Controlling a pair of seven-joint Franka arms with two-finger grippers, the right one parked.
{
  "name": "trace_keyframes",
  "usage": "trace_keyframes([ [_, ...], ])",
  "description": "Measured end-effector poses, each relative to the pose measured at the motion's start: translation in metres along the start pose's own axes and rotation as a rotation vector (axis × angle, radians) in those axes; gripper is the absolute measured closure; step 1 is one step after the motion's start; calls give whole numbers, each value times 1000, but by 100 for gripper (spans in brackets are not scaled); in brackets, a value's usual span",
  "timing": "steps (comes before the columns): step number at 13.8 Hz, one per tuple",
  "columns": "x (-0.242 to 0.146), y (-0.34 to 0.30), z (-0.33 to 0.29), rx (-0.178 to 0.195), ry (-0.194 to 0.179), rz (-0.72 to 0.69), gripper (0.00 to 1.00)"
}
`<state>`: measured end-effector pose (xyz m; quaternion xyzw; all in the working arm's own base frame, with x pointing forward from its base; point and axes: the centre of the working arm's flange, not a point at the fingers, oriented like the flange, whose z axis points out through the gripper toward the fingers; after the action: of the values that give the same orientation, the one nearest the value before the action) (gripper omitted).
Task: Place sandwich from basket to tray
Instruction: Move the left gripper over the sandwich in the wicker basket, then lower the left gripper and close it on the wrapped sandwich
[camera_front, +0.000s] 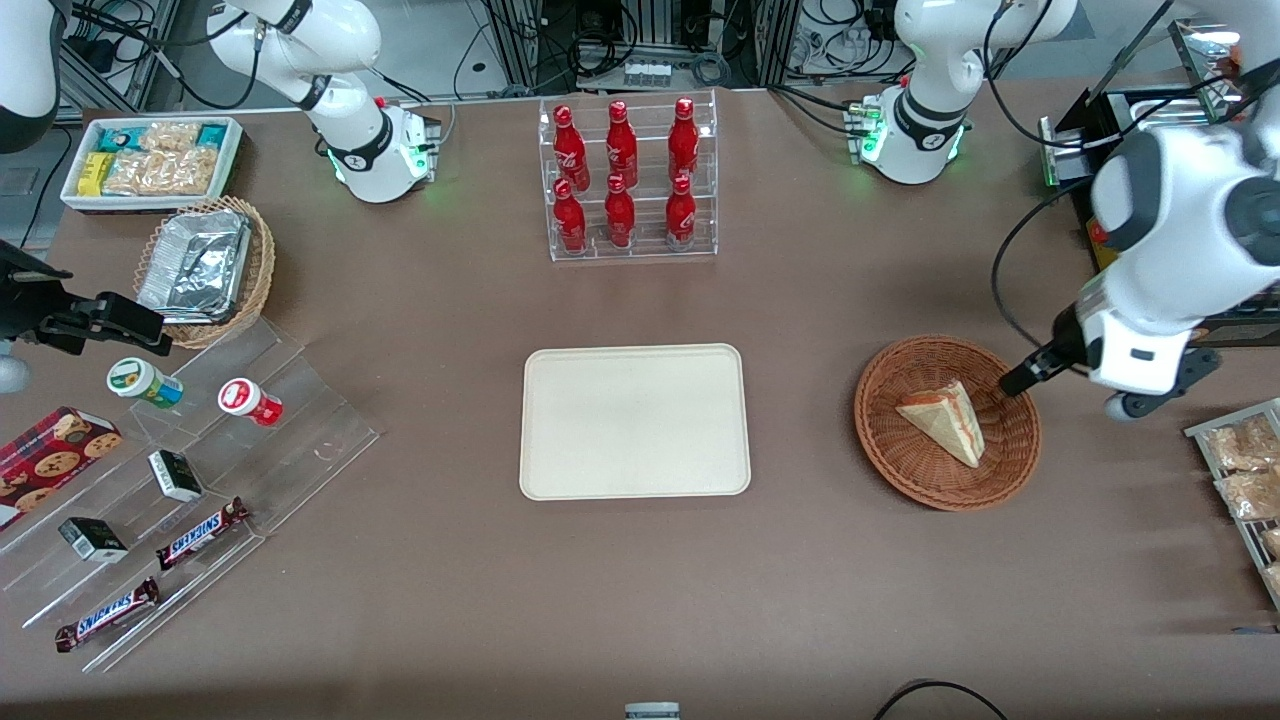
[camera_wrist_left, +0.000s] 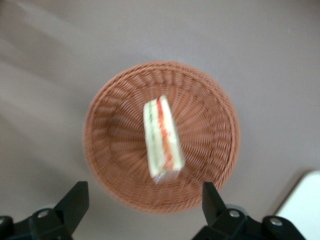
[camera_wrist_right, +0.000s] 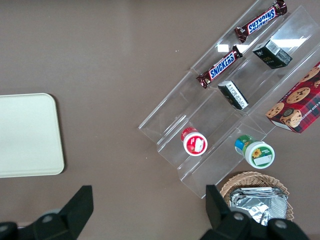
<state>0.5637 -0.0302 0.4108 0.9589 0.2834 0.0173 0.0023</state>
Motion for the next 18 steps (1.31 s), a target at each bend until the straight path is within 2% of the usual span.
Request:
trace_keyframes([
  [2, -9, -3, 45, -22, 23, -46, 0],
  [5, -22, 0, 92, -12, 0, -62, 0],
  [11, -36, 4, 127, 13, -35, -76, 0],
  [15, -38, 3, 147, -1, -22, -115, 1],
  [16, -38, 4, 151, -7, -16, -127, 4],
  [17, -39, 7, 155, -10, -14, -136, 12],
  [18, -41, 9, 156, -12, -13, -143, 26],
])
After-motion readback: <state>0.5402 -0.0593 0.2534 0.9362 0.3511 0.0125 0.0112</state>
